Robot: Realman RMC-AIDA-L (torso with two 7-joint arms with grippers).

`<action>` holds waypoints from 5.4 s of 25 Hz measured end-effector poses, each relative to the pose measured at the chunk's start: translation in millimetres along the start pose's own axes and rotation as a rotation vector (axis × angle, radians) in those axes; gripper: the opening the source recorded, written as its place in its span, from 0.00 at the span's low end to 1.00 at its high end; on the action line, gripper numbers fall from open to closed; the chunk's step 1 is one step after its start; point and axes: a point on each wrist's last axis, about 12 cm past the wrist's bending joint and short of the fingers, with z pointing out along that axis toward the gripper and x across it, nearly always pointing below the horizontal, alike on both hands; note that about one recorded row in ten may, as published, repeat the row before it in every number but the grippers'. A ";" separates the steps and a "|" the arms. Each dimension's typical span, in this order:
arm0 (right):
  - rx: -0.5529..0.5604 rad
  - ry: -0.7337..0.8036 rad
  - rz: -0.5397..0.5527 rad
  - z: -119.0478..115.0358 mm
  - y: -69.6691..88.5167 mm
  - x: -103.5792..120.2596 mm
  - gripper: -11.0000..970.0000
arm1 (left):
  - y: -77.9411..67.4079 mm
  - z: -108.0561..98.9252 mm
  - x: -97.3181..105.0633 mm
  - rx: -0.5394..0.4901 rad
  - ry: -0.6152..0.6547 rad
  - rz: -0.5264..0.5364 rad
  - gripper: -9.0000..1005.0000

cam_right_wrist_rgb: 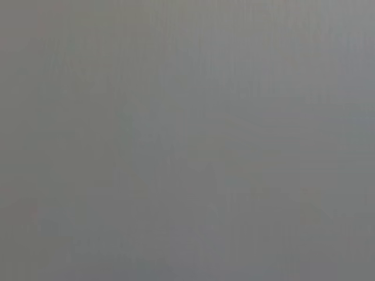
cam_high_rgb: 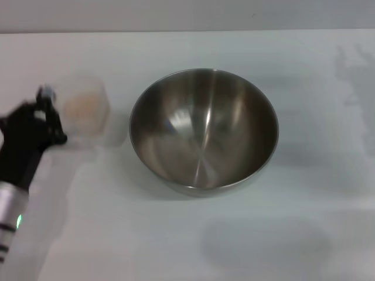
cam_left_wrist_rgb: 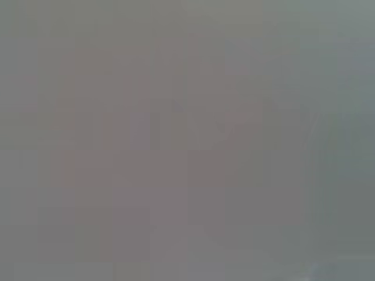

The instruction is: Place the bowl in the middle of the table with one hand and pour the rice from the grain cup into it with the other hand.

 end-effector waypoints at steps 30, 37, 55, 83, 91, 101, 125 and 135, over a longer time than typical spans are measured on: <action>-0.013 -0.010 -0.034 2.7 3.0 -1.2 0.48 | -81.8 70.5 -35.1 0.286 -0.537 1.478 0.04; -0.012 -0.008 -0.035 2.8 2.8 -0.9 0.48 | -84.8 68.5 -32.6 0.263 -0.576 1.677 0.05; -0.013 -0.006 -0.043 2.4 1.2 -0.8 0.50 | -87.7 62.3 -29.8 0.219 -0.637 1.924 0.08; -0.016 -0.009 -0.041 8.3 2.8 -1.5 0.51 | -61.7 75.8 -44.2 0.081 -0.248 0.807 0.13; -0.015 -0.005 -0.038 6.8 3.9 -0.7 0.52 | -13.2 84.9 -0.2 -0.004 0.137 0.159 0.14; -0.020 -0.007 -0.036 7.2 5.5 -0.9 0.53 | 1.5 77.0 20.0 -0.044 0.291 -0.013 0.15; -0.015 0.001 -0.042 5.8 3.5 0.1 0.54 | 7.9 55.2 29.1 -0.075 0.338 -0.066 0.23; 0.020 0.148 -0.018 -15.3 1.5 19.1 0.55 | 15.9 16.6 13.3 -0.112 0.124 -0.191 0.50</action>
